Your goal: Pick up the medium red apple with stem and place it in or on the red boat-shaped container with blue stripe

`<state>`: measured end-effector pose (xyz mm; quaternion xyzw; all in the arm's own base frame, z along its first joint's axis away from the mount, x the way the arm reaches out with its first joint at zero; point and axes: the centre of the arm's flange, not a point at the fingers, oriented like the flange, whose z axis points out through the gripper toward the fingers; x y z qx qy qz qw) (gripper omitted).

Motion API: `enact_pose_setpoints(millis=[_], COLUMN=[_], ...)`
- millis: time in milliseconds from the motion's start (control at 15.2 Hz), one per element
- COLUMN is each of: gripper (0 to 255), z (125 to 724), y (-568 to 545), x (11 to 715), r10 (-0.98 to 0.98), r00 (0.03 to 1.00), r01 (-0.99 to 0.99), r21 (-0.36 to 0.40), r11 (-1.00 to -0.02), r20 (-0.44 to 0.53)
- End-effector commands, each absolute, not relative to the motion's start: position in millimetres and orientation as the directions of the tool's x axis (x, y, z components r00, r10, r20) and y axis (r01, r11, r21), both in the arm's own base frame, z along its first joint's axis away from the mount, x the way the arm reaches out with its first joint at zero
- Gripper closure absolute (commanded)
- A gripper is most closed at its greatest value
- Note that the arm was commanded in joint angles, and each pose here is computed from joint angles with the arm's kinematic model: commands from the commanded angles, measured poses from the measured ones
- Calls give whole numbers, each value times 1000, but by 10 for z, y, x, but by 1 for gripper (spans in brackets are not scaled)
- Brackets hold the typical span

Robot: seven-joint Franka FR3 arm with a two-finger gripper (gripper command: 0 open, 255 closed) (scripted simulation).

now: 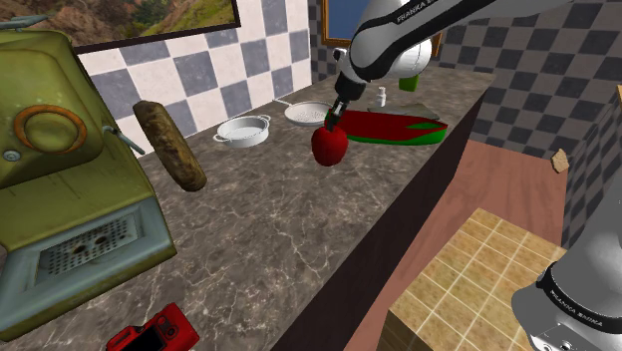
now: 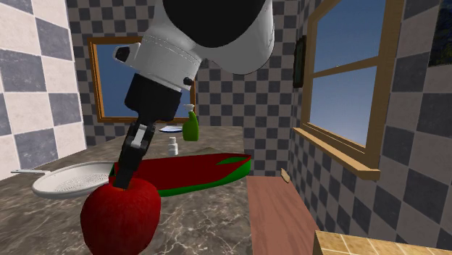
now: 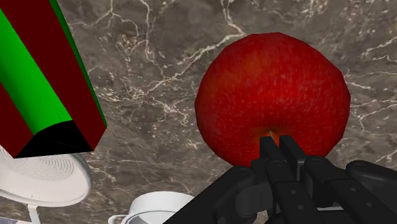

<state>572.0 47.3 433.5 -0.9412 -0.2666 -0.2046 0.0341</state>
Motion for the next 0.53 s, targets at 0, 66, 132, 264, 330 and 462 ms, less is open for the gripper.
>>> enact_pose_setpoints(millis=[0, 66, 132, 264, 330, 462], gripper=[255, 255, 255, 255, 255, 255], z=[4444, 4497, 4549, 4655, 4708, 4813], y=[467, 467, 467, 467, 467, 467], x=[5717, 5717, 5717, 5717, 5717, 5717], r10=[488, 488, 488, 488, 488, 488], r00=[774, 774, 774, 774, 774, 774], r01=[516, 516, 516, 516, 516, 516], r21=[45, 45, 45, 45, 45, 45], r11=[-856, -856, -856, -856, -856, -856], r20=[403, 403, 403, 403, 403, 403])
